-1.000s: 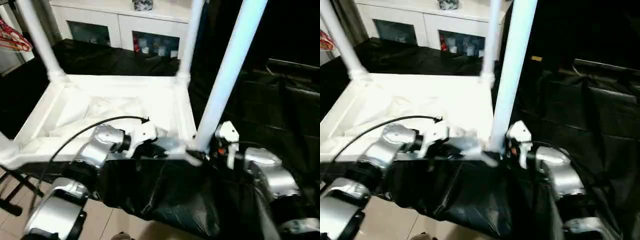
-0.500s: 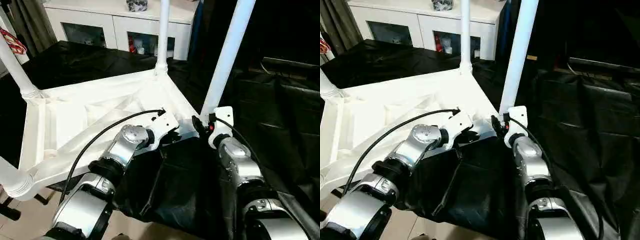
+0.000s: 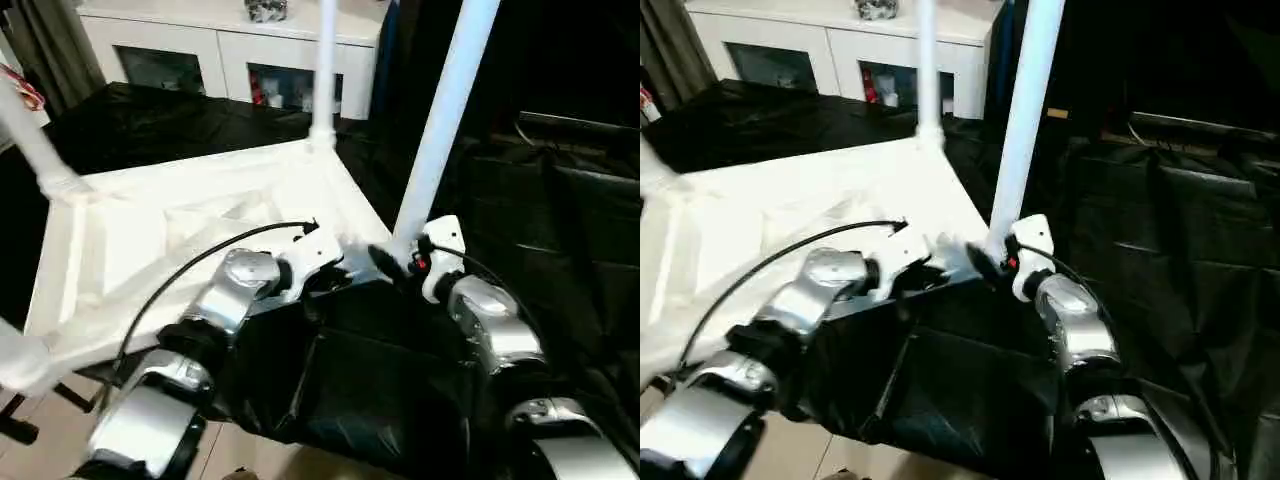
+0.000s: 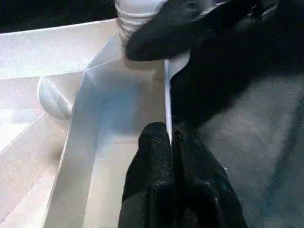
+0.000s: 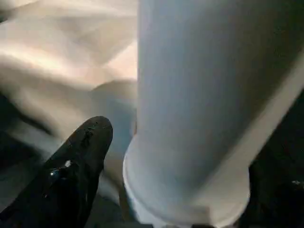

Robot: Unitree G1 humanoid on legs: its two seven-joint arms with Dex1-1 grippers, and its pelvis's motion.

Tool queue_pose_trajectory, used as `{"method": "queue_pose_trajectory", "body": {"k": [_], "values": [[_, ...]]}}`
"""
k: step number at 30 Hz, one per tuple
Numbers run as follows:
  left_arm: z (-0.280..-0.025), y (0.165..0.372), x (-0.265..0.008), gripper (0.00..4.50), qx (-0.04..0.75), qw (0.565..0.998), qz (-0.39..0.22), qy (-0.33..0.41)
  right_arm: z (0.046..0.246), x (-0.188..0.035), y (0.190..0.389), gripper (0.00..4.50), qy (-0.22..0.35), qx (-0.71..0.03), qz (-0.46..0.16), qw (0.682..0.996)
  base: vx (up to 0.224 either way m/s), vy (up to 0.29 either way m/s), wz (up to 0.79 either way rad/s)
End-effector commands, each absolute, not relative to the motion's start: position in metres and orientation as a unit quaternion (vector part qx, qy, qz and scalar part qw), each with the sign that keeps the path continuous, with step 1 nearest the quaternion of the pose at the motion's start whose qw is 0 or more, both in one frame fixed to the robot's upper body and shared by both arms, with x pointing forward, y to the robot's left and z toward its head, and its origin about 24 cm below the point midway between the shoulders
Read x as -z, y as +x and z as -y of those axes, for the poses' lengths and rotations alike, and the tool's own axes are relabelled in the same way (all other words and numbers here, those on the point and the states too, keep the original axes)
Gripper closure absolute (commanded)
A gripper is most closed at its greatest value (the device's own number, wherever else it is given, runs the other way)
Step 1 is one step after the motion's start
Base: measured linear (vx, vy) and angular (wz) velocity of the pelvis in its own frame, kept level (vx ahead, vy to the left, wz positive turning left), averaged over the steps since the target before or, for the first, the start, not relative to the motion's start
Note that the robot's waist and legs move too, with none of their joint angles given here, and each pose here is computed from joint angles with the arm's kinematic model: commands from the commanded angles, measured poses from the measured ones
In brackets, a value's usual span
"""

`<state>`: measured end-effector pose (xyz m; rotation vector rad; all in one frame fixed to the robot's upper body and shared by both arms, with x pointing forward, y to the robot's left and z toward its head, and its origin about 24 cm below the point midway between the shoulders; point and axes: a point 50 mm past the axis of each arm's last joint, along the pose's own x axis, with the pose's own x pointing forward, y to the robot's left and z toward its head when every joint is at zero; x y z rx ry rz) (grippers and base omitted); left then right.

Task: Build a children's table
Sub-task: Rotate leg to tighten

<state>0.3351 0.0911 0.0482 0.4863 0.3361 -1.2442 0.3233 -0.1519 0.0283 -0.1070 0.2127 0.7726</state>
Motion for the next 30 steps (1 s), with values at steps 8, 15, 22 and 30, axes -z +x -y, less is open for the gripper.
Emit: {"method": "queue_pose_trajectory", "body": {"k": [8,15,22,30], "values": [[-0.105,0.329,-0.056,4.5,0.631,0.726,-0.144,0.233,0.141,-0.033,0.293,0.74,-0.086,-0.578,-0.12,0.802,0.0,0.0,0.0],[-0.114,0.328,-0.058,4.5,0.644,0.714,-0.148,0.232,0.144,-0.035,0.286,1.21,-0.08,-0.603,-0.131,0.783,0.0,0.0,0.0],[-0.116,0.327,-0.057,4.5,0.647,0.712,-0.151,0.228,0.143,-0.034,0.284,1.65,-0.073,-0.602,-0.13,0.784,0.0,0.0,0.0],[-0.089,0.336,-0.054,4.5,0.593,0.767,-0.145,0.2,0.129,-0.03,0.304,1.8,-0.029,-0.469,-0.108,0.876,0.0,0.0,0.0]]}}
